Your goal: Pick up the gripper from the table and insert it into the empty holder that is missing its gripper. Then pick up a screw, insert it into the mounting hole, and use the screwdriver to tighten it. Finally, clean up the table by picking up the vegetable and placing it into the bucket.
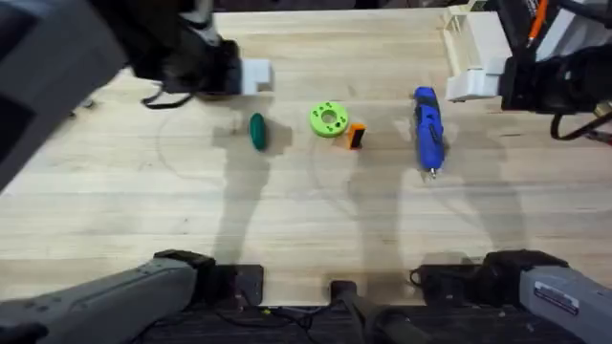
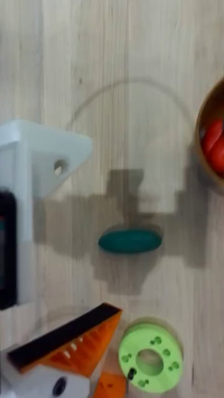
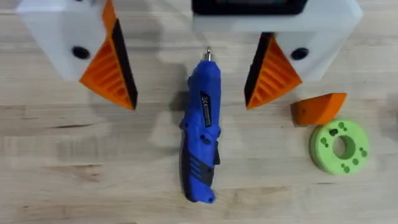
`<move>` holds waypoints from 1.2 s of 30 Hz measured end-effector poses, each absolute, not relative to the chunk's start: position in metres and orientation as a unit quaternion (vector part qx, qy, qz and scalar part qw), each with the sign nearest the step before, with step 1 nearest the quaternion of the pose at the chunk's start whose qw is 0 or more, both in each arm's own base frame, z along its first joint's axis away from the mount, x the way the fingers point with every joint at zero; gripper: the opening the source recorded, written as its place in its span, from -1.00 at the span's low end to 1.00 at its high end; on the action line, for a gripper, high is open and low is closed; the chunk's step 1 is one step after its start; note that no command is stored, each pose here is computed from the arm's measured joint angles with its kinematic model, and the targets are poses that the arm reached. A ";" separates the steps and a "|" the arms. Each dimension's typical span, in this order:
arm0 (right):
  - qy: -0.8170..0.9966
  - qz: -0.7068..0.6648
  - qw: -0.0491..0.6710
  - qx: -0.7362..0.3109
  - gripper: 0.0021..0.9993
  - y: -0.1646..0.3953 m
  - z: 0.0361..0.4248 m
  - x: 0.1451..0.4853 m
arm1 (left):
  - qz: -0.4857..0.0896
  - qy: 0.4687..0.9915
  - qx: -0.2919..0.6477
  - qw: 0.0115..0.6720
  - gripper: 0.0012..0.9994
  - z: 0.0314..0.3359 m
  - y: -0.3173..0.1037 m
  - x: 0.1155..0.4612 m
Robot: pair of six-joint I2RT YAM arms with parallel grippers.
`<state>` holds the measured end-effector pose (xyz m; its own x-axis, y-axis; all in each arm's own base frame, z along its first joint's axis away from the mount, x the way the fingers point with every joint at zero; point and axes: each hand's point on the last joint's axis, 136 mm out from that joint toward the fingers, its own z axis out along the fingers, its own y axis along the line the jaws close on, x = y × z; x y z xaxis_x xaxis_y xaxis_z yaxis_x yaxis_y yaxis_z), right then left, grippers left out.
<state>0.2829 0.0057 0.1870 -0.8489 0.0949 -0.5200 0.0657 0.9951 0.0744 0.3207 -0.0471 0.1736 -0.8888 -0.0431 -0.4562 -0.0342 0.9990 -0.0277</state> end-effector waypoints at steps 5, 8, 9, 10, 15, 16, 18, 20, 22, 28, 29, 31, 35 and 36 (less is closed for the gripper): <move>0.961 0.027 0.272 0.042 0.99 0.006 0.187 0.283 | -0.015 0.982 -0.036 0.183 0.97 0.143 -0.069 0.319; 0.961 0.027 0.272 0.042 0.99 0.006 0.187 0.283 | -0.010 0.986 -0.050 0.159 0.97 0.123 -0.072 0.325; 0.961 0.027 0.272 0.042 0.99 0.006 0.187 0.283 | -0.009 0.987 -0.052 0.154 0.97 0.116 -0.073 0.328; 0.961 0.027 0.272 0.042 0.99 0.006 0.187 0.283 | -0.008 0.987 -0.053 0.150 0.97 0.110 -0.073 0.331; 0.961 0.027 0.272 0.042 0.99 0.006 0.187 0.283 | 0.001 0.992 -0.053 0.116 0.97 0.074 -0.075 0.340; 0.961 0.027 0.272 0.042 0.99 0.006 0.187 0.283 | 0.003 0.993 -0.053 0.110 0.97 0.067 -0.075 0.341; 0.961 0.027 0.272 0.042 0.99 0.006 0.187 0.283 | 0.007 0.994 -0.054 0.096 0.97 0.053 -0.075 0.343; 0.961 0.027 0.272 0.042 0.99 0.006 0.187 0.283 | 0.010 0.995 -0.055 0.084 0.97 0.040 -0.074 0.344; 0.961 0.027 0.272 0.042 0.99 0.006 0.187 0.283 | 0.002 0.996 -0.060 0.071 0.97 0.031 -0.074 0.344; 0.961 0.027 0.272 0.042 0.99 0.006 0.187 0.283 | -0.011 0.996 -0.066 0.064 0.96 0.031 -0.067 0.345; 0.961 0.027 0.272 0.042 0.99 0.006 0.187 0.283 | -0.011 0.996 -0.064 0.062 0.91 0.031 -0.066 0.345; 0.961 0.027 0.272 0.042 0.99 0.006 0.187 0.283 | -0.012 0.996 -0.061 0.057 0.80 0.031 -0.065 0.342; 0.961 0.027 0.272 0.042 0.99 0.006 0.187 0.283 | -0.012 0.997 -0.055 0.044 0.48 0.031 -0.066 0.337; 0.961 0.027 0.272 0.042 0.99 0.006 0.187 0.283 | -0.013 0.998 -0.053 0.043 0.35 0.031 -0.066 0.336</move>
